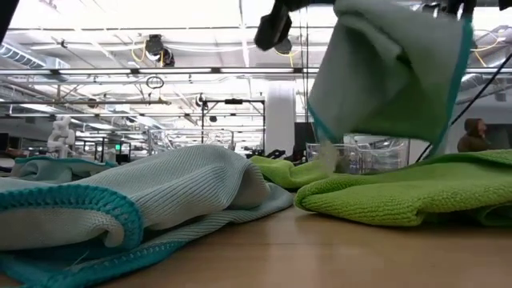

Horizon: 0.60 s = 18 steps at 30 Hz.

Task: Fold microfiber towels
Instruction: Put the right blue microfiber towel into the right transparent bin

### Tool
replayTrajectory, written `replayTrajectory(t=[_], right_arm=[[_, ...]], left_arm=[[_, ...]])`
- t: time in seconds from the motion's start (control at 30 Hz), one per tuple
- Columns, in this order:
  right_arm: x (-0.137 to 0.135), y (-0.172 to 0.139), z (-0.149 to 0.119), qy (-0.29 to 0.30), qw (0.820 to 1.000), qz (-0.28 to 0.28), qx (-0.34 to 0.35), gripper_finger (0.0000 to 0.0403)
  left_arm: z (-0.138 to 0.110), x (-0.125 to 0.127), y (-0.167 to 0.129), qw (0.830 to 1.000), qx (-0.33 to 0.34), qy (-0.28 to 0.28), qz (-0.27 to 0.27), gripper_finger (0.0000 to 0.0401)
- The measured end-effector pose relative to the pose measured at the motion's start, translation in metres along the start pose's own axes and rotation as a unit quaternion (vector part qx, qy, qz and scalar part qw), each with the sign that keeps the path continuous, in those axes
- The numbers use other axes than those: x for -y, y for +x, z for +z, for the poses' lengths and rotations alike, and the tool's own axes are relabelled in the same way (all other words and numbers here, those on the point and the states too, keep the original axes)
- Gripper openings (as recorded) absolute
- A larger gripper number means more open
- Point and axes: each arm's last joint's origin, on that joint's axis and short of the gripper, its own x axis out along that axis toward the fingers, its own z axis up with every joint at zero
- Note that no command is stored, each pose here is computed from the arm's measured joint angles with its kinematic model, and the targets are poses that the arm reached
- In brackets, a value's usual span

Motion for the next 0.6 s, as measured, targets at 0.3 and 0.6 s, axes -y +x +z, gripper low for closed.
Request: replayTrajectory(t=[0.3, 0.6], right_arm=[[0.011, -0.001, 0.024, 0.001, 0.996, -0.049, 0.075, 0.0192], [-0.005, -0.017, 0.036, -0.030, 0.992, -0.009, 0.123, 0.0192]], left_arm=[[0.025, -0.010, -0.006, 0.999, 0.016, -0.047, -0.003, 0.0010], [0.059, -0.022, -0.014, 0.987, 0.103, -0.124, -0.027, 0.0010]])
